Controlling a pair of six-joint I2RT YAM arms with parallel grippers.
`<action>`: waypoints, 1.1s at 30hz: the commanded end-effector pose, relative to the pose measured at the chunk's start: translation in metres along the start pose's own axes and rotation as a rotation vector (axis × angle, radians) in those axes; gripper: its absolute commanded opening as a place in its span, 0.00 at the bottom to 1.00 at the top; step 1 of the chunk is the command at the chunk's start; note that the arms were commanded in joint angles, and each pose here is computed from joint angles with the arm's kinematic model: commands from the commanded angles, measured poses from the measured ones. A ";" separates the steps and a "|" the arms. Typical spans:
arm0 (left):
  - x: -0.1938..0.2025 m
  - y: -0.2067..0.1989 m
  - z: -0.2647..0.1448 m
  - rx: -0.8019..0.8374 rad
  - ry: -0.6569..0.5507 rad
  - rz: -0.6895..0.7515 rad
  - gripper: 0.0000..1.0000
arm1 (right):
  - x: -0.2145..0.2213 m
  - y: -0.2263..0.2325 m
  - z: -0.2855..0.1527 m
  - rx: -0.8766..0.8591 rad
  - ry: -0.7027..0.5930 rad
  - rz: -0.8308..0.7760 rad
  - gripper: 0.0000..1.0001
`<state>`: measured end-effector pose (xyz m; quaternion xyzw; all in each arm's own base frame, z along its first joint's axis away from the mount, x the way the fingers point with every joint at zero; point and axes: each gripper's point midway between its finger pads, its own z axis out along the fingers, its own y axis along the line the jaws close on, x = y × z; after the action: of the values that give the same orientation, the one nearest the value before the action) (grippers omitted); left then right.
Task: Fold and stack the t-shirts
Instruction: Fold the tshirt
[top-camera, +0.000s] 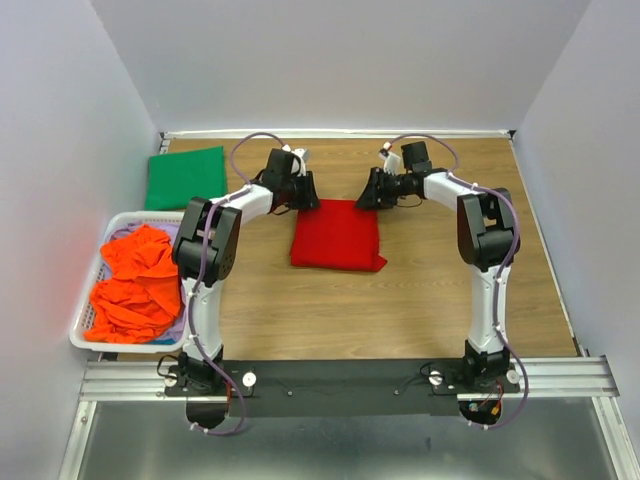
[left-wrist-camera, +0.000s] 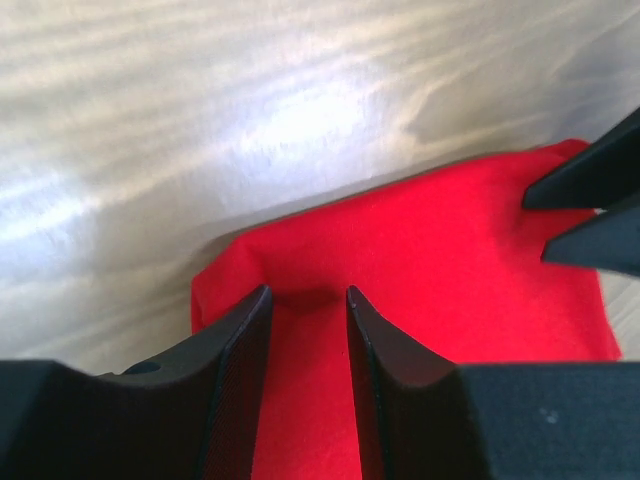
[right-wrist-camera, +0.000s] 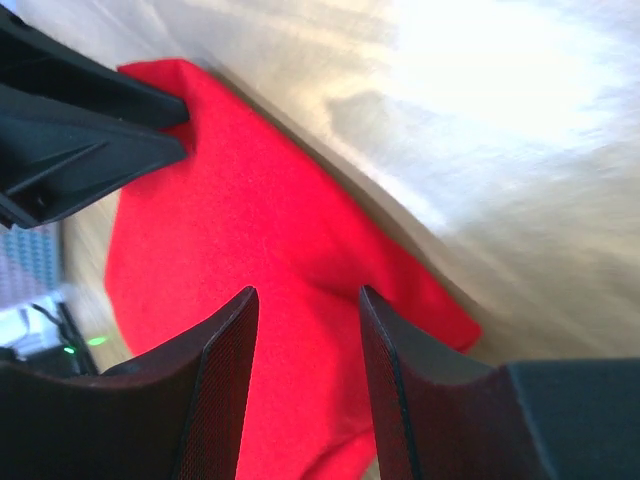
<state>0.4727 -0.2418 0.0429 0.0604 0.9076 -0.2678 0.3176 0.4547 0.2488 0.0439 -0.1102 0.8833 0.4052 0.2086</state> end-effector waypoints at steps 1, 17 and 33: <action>0.003 0.003 0.000 0.038 0.032 -0.039 0.45 | -0.030 0.012 -0.010 -0.074 -0.054 0.014 0.52; 0.030 -0.048 -0.116 0.118 -0.089 -0.076 0.57 | 0.051 0.118 -0.051 -0.343 0.015 0.107 0.53; 0.134 -0.022 -0.122 0.080 0.018 -0.227 0.51 | 0.144 0.064 -0.041 -0.224 0.084 0.196 0.51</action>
<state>0.3044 -0.2114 0.0422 -0.0193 0.8985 -0.3454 0.2704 0.2860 0.2648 0.0371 -0.0609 0.8337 0.5447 0.0672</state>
